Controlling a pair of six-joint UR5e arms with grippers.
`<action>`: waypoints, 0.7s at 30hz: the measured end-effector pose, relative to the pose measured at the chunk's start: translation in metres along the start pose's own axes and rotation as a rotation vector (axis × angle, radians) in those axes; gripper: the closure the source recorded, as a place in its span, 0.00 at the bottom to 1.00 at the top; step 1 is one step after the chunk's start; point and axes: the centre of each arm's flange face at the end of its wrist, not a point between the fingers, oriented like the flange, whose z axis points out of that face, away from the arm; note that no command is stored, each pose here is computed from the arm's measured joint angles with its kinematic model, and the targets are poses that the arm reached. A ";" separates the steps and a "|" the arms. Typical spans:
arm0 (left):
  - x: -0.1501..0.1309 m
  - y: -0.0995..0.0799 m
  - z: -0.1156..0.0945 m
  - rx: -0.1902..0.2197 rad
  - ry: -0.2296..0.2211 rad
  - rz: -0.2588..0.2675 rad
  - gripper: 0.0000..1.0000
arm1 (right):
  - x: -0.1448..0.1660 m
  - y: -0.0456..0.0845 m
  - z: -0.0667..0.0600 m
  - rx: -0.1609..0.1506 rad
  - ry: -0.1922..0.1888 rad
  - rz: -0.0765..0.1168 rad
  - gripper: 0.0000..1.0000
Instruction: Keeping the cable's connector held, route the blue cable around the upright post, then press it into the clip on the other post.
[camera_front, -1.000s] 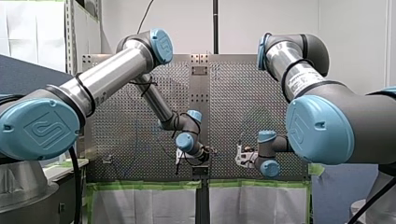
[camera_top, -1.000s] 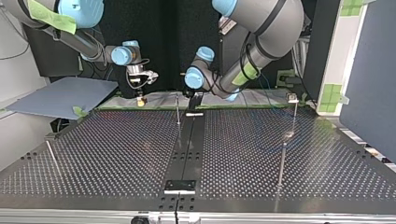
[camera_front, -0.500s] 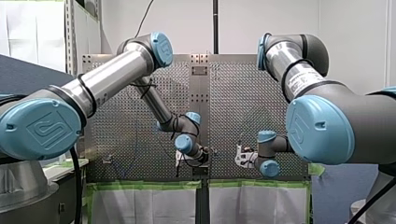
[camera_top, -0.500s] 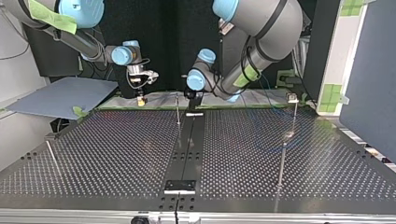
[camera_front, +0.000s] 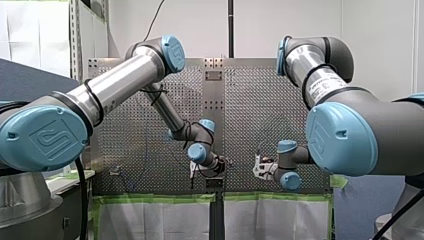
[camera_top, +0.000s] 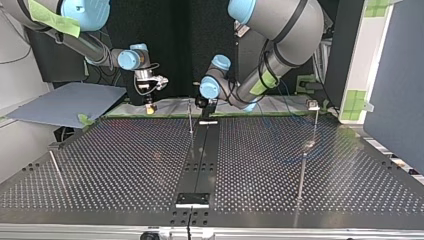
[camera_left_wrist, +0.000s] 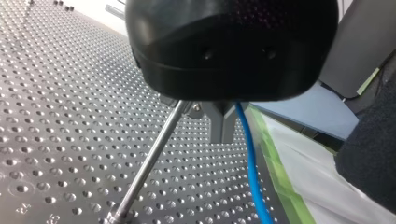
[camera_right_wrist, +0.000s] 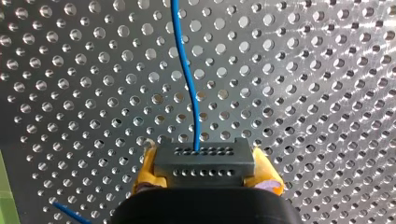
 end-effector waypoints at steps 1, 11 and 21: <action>0.000 0.000 0.000 0.001 -0.001 0.000 1.00 | 0.000 0.000 0.000 0.000 0.000 0.001 1.00; -0.001 0.001 0.002 0.003 -0.012 -0.001 1.00 | -0.022 0.008 -0.005 -0.014 -0.011 0.011 1.00; -0.002 0.001 0.002 0.003 -0.016 -0.008 1.00 | -0.017 0.016 0.010 -0.022 0.001 0.007 1.00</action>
